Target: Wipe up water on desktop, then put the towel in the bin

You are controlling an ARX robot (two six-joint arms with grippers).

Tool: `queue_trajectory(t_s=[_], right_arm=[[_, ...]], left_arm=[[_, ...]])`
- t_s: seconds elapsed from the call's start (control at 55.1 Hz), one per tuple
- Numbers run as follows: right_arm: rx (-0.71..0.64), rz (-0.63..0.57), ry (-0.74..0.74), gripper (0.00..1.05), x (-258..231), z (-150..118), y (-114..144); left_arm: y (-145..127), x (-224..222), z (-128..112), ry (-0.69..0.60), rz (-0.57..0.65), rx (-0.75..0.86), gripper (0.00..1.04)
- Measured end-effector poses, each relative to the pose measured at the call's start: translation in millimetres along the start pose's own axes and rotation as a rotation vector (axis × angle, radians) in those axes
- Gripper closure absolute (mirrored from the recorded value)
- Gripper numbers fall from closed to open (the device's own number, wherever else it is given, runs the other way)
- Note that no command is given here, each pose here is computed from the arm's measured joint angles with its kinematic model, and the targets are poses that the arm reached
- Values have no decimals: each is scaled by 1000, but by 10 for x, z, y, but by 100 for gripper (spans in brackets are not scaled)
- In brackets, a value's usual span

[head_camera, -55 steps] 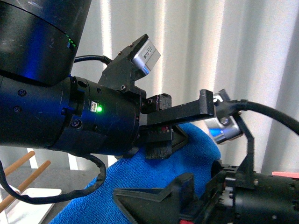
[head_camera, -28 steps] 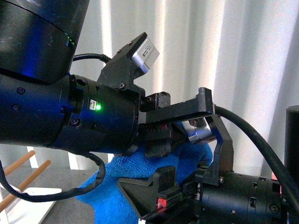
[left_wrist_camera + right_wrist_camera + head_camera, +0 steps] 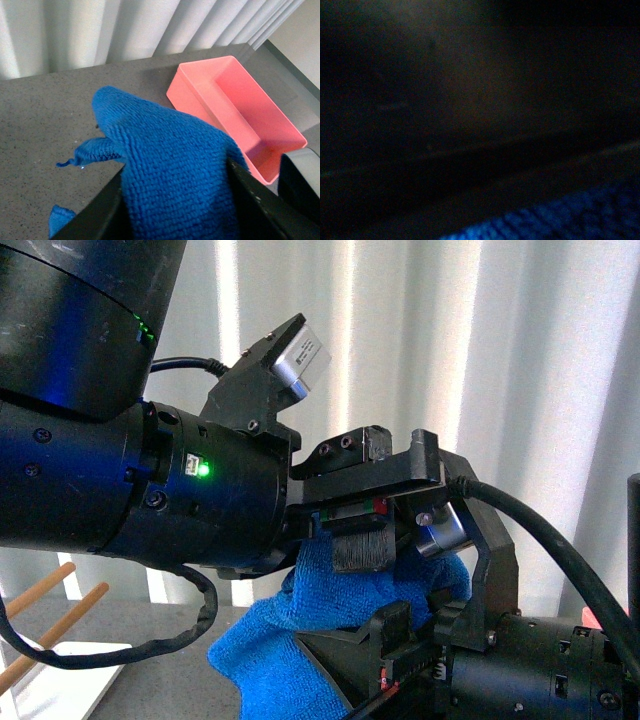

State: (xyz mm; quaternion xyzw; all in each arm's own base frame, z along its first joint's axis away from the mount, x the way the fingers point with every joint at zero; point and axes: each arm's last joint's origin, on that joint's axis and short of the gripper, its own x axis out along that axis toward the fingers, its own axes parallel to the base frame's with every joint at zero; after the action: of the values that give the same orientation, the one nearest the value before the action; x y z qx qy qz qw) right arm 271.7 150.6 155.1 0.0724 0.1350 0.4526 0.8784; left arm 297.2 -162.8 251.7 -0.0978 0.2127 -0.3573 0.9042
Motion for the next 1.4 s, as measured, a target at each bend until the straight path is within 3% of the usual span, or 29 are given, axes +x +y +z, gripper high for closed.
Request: queue_trajectory(t_s=[0.308,0.58,0.653,0.743,0.852,1.197,1.396], right_arm=[[-77,-23,61,98,-30,-69,-8],[-91,-20,82,98,-48,-92,-3],[-82,-45,82,98,-48,-97,-13],[-99,-33,89,98,-35,-117,-1],[-109,-10,91,98,-26,-121,26],[-107,-15,96,98,-57,-110,6],[-108,-29,93,98,-94,-86,-33]], left_arm=[[52,-9,3,-5,31,9,7],[57,-6,1,-8,43,16,7],[33,2,-31,-125,172,95,15],[63,-159,-120,-348,487,172,29],[163,-440,-254,-443,666,173,43],[436,-1149,-807,-426,727,188,100],[469,-1394,-985,-435,729,195,101]])
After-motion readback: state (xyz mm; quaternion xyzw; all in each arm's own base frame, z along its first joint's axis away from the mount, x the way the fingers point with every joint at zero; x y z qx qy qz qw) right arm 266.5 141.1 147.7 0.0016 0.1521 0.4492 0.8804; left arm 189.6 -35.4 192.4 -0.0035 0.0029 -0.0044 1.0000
